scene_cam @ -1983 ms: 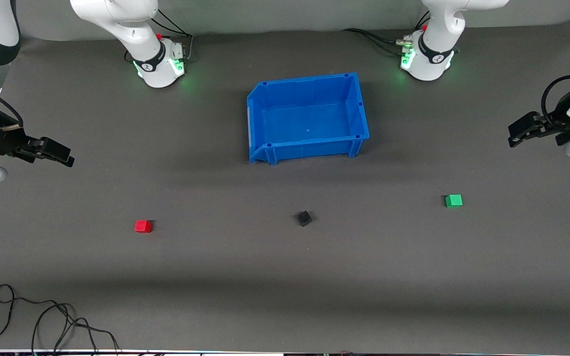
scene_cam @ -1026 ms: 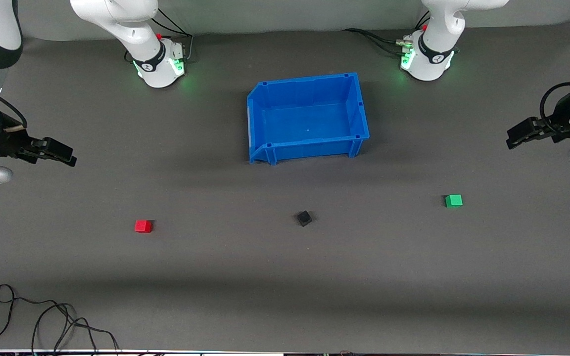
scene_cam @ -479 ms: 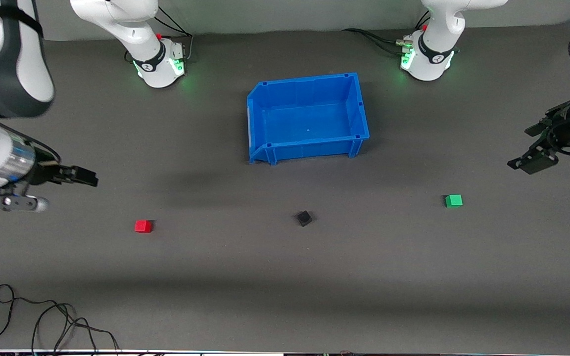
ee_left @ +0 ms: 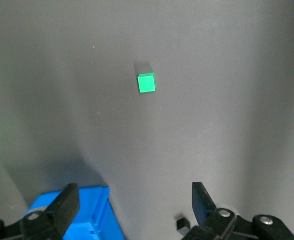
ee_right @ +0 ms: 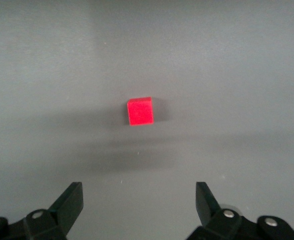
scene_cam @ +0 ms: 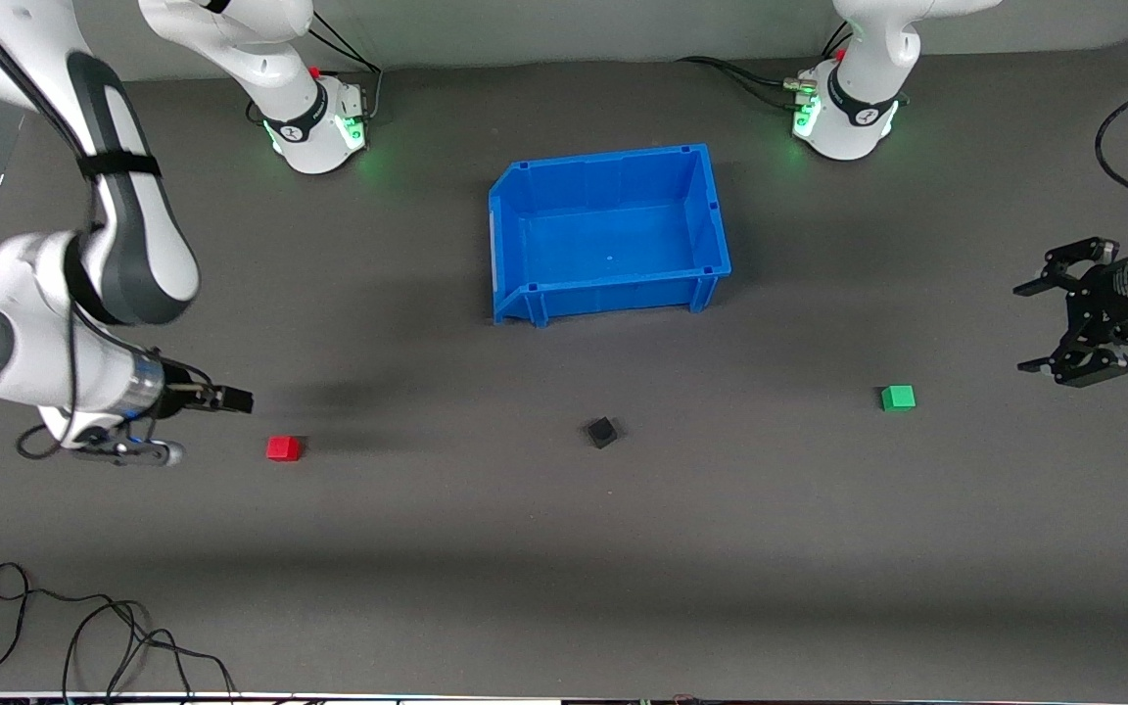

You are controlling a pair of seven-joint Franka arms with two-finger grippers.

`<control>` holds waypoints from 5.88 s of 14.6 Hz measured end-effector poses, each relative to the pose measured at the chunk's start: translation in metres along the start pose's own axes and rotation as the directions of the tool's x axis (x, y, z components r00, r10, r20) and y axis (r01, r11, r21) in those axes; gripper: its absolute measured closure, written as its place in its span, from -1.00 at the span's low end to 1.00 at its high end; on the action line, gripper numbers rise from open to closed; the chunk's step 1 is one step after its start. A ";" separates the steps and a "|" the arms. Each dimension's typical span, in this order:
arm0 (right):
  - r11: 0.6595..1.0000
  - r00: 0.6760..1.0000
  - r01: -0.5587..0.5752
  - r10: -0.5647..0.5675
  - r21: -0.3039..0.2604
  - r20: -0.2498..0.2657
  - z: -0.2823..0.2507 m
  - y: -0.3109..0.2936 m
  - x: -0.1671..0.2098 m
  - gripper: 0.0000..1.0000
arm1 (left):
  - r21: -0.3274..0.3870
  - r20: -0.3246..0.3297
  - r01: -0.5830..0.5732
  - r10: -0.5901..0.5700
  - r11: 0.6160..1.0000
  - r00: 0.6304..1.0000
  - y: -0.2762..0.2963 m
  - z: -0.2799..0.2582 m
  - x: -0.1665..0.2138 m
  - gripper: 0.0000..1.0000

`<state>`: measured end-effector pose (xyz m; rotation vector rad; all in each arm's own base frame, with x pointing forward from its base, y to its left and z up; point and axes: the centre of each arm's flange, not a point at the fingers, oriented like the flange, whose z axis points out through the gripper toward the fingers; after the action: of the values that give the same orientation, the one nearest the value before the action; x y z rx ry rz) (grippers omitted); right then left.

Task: Attach green and red cubes to black cube
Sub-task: 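Reach the right gripper to the red cube while the left gripper reaches the green cube, then close the right gripper on the red cube while the left gripper grasps the green cube, then carry the red cube and green cube toward the black cube with both grippers, then press the red and green cubes against the black cube's sides with both grippers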

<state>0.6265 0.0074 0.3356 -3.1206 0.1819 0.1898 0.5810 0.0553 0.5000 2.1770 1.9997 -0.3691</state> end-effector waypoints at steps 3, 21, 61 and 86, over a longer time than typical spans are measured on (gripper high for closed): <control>1.000 1.000 -0.004 0.004 0.001 0.009 0.051 0.001 0.014 -0.99 | -0.041 0.029 0.064 -0.063 0.997 0.998 -0.003 0.034 0.025 -1.00; 1.000 1.000 -0.013 0.013 0.010 -0.027 0.151 0.002 0.034 -0.47 | -0.255 0.164 0.070 -0.028 0.965 0.986 -0.051 0.283 0.120 -1.00; 0.287 0.321 -0.932 0.938 0.223 0.133 0.101 -0.292 0.026 0.21 | -0.200 0.202 0.119 -0.078 0.973 0.976 0.069 0.243 -0.013 0.26; 0.245 0.271 -0.927 0.961 0.284 0.053 0.163 -0.460 -0.036 0.21 | -0.182 0.169 0.451 -0.424 0.874 0.890 0.074 0.387 -0.265 0.26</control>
<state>0.6253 0.4712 0.1794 -2.2309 1.9347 -0.0667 0.6076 -0.3138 0.2028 1.5215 2.3271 -0.3127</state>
